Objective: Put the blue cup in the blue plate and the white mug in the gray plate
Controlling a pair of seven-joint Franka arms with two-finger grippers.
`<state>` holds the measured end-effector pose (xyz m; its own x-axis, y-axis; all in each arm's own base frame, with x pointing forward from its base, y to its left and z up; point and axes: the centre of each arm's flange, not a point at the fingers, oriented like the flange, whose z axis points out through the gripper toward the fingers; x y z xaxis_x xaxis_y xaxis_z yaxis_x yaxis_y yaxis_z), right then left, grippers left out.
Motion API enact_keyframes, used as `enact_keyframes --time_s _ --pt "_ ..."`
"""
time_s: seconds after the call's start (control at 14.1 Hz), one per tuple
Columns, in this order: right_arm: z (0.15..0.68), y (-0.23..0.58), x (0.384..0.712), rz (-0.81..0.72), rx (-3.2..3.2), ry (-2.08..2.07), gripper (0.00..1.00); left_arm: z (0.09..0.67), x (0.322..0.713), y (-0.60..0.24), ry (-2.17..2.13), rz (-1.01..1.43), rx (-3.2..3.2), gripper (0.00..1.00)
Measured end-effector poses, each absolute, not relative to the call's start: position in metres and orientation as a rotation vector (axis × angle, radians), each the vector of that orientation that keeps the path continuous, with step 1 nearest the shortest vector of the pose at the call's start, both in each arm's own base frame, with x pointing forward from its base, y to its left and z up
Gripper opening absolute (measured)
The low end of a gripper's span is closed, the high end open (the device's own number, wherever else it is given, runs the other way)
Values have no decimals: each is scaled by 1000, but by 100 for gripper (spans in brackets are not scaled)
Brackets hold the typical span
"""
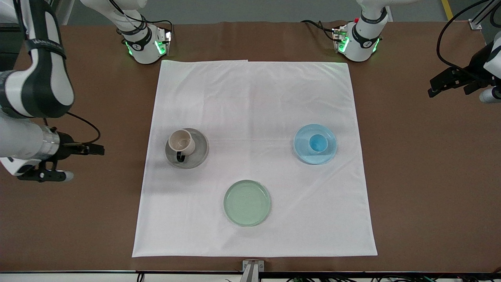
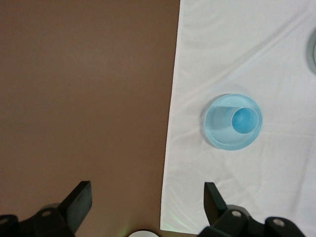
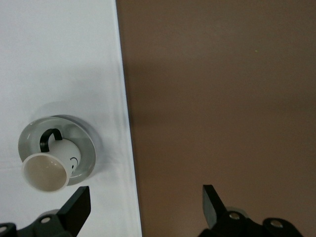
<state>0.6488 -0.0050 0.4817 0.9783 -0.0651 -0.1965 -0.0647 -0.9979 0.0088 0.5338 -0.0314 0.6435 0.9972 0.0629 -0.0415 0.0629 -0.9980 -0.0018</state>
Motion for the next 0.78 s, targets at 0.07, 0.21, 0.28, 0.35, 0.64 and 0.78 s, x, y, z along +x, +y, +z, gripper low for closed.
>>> enact_keyframes --time_s 0.07,0.21,0.28,0.35,0.64,0.78 --pt "494 -20 648 -313 3123 -131 100 644 534 -31 -99 65 -3139 100" --pt "509 -40 648 -292 3127 -171 100 644 534 -31 -98 65 -3139 100" --pt "515 -44 648 -282 3128 -181 100 644 534 -32 -98 65 -3139 100" --pt "523 -47 647 -279 3128 -187 100 644 534 -32 -96 65 -3139 100" --pt "547 -47 645 -265 3133 -188 100 645 532 -41 -70 61 -3139 100" --pt "546 -43 641 -307 3132 -177 100 645 530 -53 -36 63 -3138 100"
